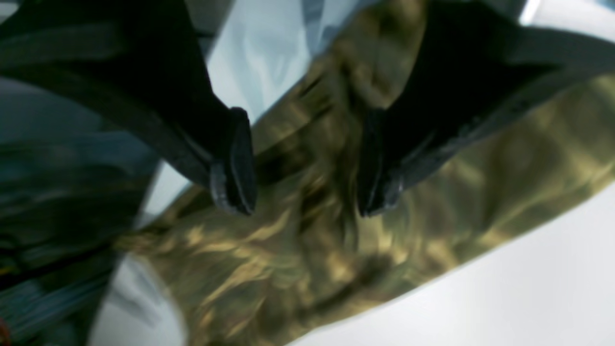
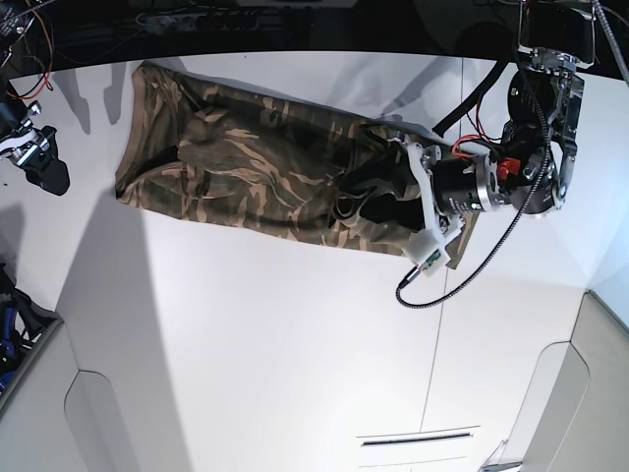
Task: Fold the T-shirt properly
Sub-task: 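Grasp the strip's end with the left gripper and push it toward the middle, then move the right gripper down and grasp the strip's other end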
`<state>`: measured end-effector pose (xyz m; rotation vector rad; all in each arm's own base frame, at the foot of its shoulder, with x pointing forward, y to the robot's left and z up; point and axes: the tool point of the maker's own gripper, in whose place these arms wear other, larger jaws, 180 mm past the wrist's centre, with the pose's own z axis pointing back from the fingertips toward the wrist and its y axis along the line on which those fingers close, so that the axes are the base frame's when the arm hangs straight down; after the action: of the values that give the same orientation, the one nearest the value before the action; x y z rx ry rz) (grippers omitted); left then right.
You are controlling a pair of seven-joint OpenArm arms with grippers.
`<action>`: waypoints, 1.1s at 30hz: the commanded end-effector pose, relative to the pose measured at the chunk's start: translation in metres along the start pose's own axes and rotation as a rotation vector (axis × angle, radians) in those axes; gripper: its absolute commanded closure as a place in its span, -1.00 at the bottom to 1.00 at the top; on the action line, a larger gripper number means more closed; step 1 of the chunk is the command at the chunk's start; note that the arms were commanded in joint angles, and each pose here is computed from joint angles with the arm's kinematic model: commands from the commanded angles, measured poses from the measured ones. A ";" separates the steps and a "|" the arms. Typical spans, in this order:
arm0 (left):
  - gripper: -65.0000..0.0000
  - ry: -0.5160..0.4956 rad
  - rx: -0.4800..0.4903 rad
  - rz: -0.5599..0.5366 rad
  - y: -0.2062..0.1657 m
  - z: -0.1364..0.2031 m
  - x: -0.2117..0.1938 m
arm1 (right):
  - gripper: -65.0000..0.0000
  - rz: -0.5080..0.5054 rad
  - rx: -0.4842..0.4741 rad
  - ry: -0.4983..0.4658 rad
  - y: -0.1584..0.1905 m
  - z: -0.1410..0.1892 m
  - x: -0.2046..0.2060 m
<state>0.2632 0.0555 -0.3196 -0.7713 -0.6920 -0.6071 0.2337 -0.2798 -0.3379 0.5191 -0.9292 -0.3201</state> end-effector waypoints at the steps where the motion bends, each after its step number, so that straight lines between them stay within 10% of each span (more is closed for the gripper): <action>1: -0.12 -0.040 -0.009 -0.034 -0.001 0.005 0.015 | 0.17 0.030 0.012 -0.051 0.004 0.003 0.018; 14: -0.12 -0.125 0.256 0.014 0.065 0.070 0.025 | 0.16 0.045 -0.028 -0.008 -0.004 0.003 0.009; 33: -0.12 -0.078 0.255 0.103 0.057 0.070 -0.019 | -0.06 -0.159 0.136 0.302 0.011 -0.030 -0.091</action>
<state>0.2623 0.1472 -0.3325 -0.5817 -0.7344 -0.3775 0.2055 -0.2140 -0.4120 0.7587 -0.6165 -0.3352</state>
